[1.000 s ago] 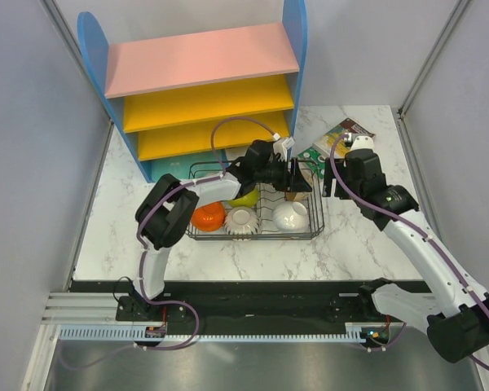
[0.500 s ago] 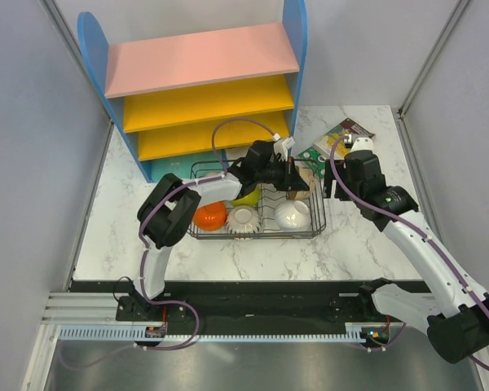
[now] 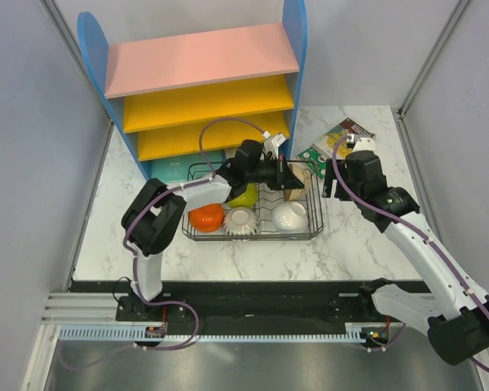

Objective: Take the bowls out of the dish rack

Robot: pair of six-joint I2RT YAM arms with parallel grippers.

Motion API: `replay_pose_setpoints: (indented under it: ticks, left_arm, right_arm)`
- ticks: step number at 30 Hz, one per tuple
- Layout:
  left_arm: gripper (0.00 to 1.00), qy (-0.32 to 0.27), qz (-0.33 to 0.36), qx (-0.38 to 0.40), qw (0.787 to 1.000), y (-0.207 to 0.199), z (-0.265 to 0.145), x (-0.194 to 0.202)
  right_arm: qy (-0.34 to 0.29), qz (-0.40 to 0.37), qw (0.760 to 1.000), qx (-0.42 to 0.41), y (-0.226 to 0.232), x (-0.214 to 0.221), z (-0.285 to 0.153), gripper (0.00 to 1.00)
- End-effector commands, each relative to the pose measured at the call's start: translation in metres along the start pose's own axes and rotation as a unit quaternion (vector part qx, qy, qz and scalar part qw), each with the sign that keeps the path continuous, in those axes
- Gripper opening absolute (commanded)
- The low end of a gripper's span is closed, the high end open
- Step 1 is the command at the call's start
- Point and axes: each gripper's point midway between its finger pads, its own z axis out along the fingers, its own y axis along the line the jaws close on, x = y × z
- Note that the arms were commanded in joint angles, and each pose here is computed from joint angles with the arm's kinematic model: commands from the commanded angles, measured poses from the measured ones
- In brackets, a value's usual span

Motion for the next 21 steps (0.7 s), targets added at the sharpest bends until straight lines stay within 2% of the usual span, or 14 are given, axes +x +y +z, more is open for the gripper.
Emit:
replay_pose_setpoints:
  ticks: [1,7,8,12,13,14,16,21]
  left_arm:
    - [0.02,-0.06,0.037,0.067,0.995,-0.065,-0.031,-0.05]
    - [0.02,-0.079,0.006,0.099,0.992,-0.064,-0.03,-0.058]
    - [0.02,-0.098,0.015,0.127,0.987,-0.073,-0.033,-0.066]
    - [0.02,-0.132,-0.042,0.217,0.966,-0.094,-0.04,-0.075]
    - [0.02,-0.128,-0.052,0.23,0.963,-0.094,-0.035,-0.075]
    - [0.02,-0.13,-0.059,0.257,0.956,-0.103,-0.037,-0.078]
    - [0.02,-0.12,-0.055,0.279,0.951,-0.115,-0.031,-0.081]
    - [0.02,-0.067,-0.007,0.291,0.954,-0.155,-0.011,-0.072]
  right_arm:
    - [-0.013,0.014,1.0,-0.002,0.001,-0.005,-0.002,0.85]
    - [-0.018,0.016,1.0,0.0,0.0,-0.008,-0.003,0.85]
    - [-0.02,0.017,1.0,0.002,-0.002,-0.009,-0.004,0.85]
    - [-0.026,0.015,0.999,0.014,-0.006,-0.011,-0.005,0.86]
    - [-0.028,0.021,0.999,0.021,-0.008,-0.013,-0.005,0.97]
    - [-0.035,0.028,0.999,0.026,-0.01,-0.016,-0.007,0.98]
    - [-0.048,0.044,0.997,0.037,-0.014,-0.025,-0.014,0.98]
    - [-0.133,0.083,0.987,0.032,-0.019,-0.073,-0.052,0.93]
